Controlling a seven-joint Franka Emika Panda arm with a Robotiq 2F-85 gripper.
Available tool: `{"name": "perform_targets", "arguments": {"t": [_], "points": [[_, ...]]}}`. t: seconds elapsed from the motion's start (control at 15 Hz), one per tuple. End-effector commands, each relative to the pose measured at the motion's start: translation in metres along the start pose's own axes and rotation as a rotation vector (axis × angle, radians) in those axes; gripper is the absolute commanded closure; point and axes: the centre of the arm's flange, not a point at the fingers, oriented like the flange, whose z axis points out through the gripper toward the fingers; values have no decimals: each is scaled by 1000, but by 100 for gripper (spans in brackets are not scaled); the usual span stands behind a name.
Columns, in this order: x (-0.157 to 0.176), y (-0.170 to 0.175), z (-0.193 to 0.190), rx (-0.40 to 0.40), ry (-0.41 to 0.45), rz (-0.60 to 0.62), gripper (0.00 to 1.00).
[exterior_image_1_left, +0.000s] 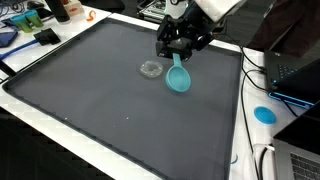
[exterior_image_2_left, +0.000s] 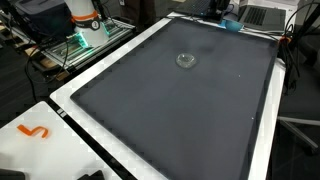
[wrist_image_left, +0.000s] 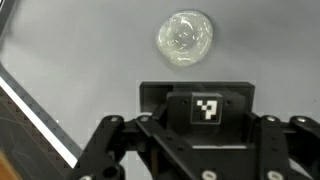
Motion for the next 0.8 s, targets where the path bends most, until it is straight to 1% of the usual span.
{"name": "perform_targets", "arguments": {"t": [0.0,0.33,0.53,0.73], "points": [[12,32,-1,124,-2,53,72],[6,90,15,324,17,171,72],[-7,129,35,452,32,269,72],[-24,162,56,573,66,382,72]]}}
